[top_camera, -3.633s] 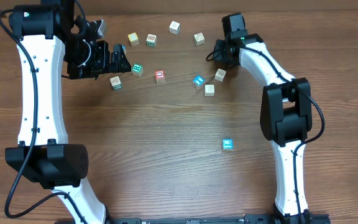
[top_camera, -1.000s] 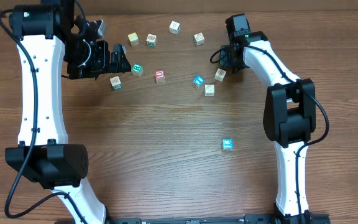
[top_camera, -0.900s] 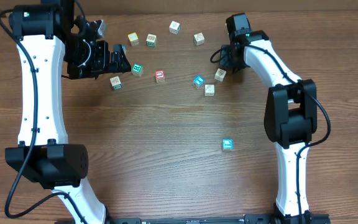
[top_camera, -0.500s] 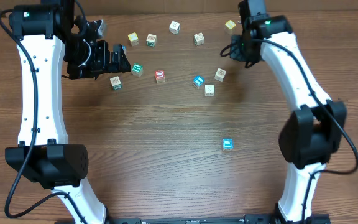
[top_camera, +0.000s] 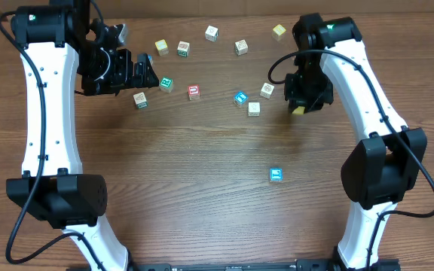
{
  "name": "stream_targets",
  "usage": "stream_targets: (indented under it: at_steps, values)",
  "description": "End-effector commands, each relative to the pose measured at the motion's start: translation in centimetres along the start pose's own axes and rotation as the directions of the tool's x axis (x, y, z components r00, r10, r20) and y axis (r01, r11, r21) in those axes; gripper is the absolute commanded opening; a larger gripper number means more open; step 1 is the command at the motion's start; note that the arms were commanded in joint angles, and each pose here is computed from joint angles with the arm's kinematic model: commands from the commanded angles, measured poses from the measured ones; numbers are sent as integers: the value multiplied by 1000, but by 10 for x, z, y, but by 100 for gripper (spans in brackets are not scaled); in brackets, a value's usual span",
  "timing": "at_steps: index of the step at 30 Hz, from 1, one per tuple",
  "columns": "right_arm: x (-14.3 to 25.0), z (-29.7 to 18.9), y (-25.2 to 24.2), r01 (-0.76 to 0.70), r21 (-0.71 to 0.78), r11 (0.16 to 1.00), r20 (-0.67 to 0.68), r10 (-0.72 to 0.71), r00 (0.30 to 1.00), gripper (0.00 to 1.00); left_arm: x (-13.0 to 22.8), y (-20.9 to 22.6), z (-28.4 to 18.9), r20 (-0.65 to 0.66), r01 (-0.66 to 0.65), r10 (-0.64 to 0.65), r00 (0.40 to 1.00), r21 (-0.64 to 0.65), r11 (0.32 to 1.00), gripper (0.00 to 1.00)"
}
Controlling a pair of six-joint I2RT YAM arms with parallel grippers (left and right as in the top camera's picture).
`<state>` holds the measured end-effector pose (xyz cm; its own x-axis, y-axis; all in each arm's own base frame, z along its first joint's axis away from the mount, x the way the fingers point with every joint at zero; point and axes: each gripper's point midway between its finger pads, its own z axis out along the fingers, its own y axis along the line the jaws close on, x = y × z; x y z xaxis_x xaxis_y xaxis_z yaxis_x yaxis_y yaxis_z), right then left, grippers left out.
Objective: Form a horizontal line
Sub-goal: 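Carry the hammer-picture block toward the front, right of the blue block, then set the hammer-picture block down and open the right gripper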
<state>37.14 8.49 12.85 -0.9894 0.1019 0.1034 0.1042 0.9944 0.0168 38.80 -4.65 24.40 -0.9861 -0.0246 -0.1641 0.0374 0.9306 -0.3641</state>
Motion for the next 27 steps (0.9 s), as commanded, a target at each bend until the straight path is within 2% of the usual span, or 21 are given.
stream_targets:
  at_steps: [1, 12, 16, 22, 25, 27]
  values:
    - [18, 9, -2, -7, -6, 1000, -73, 7, 997, 26, -4, -3, 0, 9, -10, 10, 1000, 1, 1000, 100]
    - [88, 88, -24, -17, 66, 998, -356, 39, 934, 26, -4, -3, 0, 9, -10, 10, 1000, 1, 1000, 100]
    - [100, 107, -29, -16, 76, 997, -386, 45, 922, 26, -4, -3, 0, 9, -10, 10, 1000, 1, 1000, 99]
    - [108, 111, -31, -7, 81, 997, -409, 39, 912, 26, -4, -3, 0, 9, -10, 10, 1000, 1, 1000, 100]
    - [109, 111, -31, 10, 75, 997, -414, 22, 910, 36, -4, -4, 0, 9, -10, 10, 1000, 2, 1000, 100]
    - [108, 111, -31, 10, 74, 997, -410, 22, 912, 36, -4, -3, 0, 9, -10, 10, 1000, 1, 1000, 100]
